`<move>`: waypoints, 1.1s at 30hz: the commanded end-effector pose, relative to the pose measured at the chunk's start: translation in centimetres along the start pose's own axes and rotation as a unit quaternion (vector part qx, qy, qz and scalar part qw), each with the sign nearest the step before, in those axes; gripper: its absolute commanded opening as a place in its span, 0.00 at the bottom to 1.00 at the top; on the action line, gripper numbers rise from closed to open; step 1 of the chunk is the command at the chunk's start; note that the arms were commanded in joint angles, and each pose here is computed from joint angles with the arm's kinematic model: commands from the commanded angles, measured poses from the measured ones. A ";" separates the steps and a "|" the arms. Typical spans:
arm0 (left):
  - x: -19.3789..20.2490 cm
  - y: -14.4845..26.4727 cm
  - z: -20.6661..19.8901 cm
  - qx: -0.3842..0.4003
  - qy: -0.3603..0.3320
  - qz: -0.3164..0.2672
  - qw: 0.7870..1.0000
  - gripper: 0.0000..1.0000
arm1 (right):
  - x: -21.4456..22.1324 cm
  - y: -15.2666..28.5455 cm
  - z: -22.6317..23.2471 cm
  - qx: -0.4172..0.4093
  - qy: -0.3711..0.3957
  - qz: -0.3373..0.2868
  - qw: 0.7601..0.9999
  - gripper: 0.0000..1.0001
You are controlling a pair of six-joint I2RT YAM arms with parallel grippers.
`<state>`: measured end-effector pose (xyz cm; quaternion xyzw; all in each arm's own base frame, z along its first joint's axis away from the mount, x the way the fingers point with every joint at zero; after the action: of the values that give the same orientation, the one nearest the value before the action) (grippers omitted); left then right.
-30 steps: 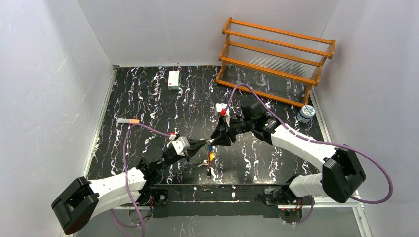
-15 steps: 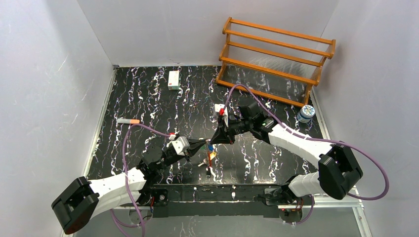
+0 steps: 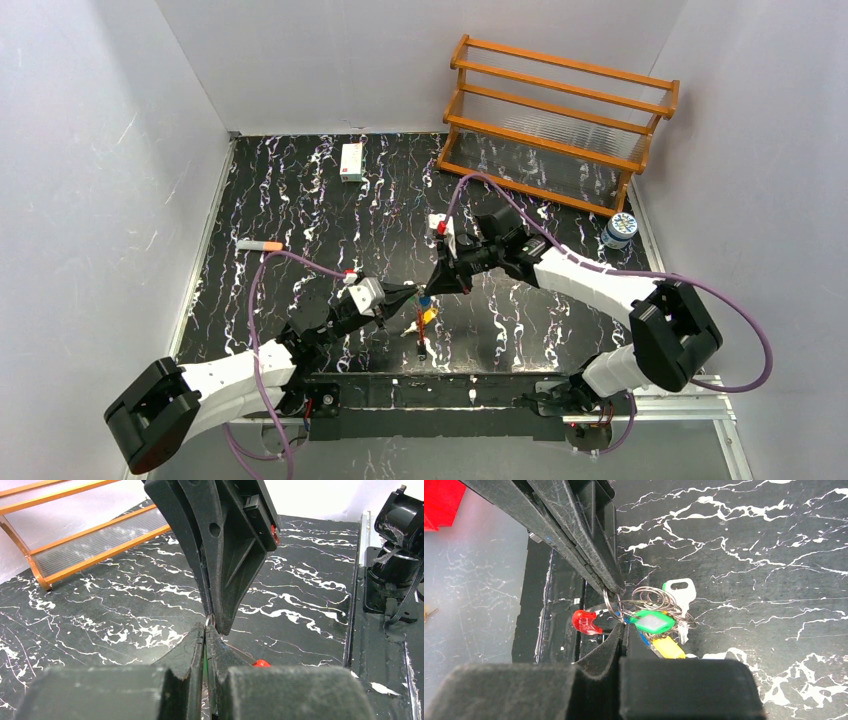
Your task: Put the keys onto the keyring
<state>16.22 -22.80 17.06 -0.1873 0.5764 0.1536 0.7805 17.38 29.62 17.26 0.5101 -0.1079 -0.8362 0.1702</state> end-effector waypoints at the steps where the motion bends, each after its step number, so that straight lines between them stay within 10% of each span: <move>1: -1.9 -0.1 0.4 -0.010 -0.010 -0.043 0.999 0.00 | -0.6 -0.1 -0.3 0.000 0.002 0.008 1.000 0.01; 13: -1.8 0.0 0.4 -0.009 -0.008 -0.042 0.999 0.00 | -3.0 1.8 1.6 0.020 0.102 -0.071 0.992 0.51; 33: -1.9 -0.2 0.2 -0.003 -0.006 -0.043 0.999 0.00 | -3.6 0.3 1.5 -0.034 0.088 -0.073 0.993 0.36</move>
<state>16.15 -22.78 17.27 -0.1922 0.5766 0.1491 0.7800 17.33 29.96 19.23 0.5639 -0.0591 -0.8120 0.1386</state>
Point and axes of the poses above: each gripper's point midway between its finger pads, its own y axis back along the fingers, its own z axis along the line the jaws close on, x = y × z, the point moved 4 cm from there along y, back along the fingers, and after that the axes turned 10 degrees about -y, right-handed, at the moved point
